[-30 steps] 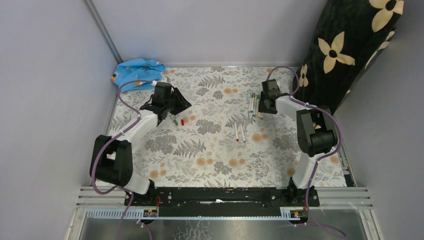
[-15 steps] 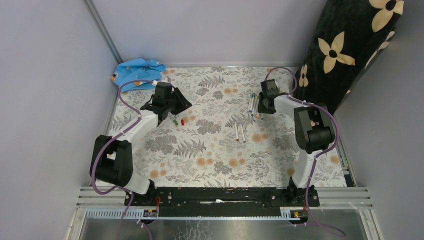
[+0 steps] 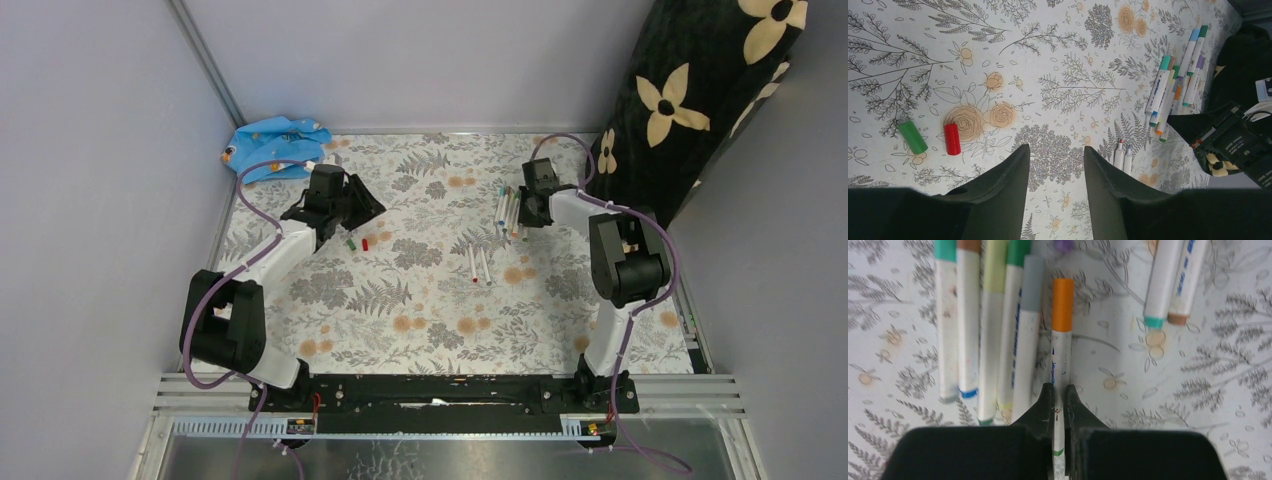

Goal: Open the pen caps

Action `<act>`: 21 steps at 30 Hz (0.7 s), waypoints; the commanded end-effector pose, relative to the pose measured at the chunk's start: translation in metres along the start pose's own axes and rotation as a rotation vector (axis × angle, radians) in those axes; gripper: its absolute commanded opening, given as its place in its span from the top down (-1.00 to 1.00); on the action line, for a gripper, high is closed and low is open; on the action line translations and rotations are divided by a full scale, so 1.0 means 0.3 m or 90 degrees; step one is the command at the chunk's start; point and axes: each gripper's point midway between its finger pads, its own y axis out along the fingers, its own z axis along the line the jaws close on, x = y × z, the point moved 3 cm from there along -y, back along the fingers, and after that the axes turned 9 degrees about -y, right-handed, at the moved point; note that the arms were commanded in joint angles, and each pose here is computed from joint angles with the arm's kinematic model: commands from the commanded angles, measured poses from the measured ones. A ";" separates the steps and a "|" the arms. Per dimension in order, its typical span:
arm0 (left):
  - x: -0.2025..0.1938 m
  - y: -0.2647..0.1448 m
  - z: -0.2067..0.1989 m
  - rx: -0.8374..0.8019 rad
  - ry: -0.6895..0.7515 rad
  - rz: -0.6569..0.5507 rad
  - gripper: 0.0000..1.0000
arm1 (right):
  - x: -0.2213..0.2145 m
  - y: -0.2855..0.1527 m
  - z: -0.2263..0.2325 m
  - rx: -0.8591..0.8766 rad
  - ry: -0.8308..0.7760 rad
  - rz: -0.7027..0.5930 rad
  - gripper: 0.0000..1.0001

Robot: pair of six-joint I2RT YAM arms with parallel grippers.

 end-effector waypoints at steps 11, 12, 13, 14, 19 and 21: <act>-0.027 -0.089 -0.167 -0.195 0.020 0.036 -0.26 | -0.006 -0.357 0.104 0.115 -0.040 -0.048 1.00; -0.035 -0.095 -0.172 -0.207 0.019 0.042 -0.27 | -0.011 -0.380 0.131 0.135 -0.047 -0.051 1.00; -0.042 -0.103 -0.177 -0.218 0.017 0.047 -0.27 | -0.015 -0.405 0.157 0.154 -0.051 -0.057 1.00; -0.047 -0.110 -0.182 -0.227 0.018 0.051 -0.28 | -0.018 -0.430 0.188 0.174 -0.059 -0.064 1.00; -0.071 -0.145 -0.220 -0.270 0.032 0.073 -0.30 | -0.029 -0.560 0.361 0.273 -0.110 -0.092 1.00; -0.077 -0.159 -0.239 -0.282 0.038 0.079 -0.31 | -0.030 -0.605 0.432 0.310 -0.127 -0.101 1.00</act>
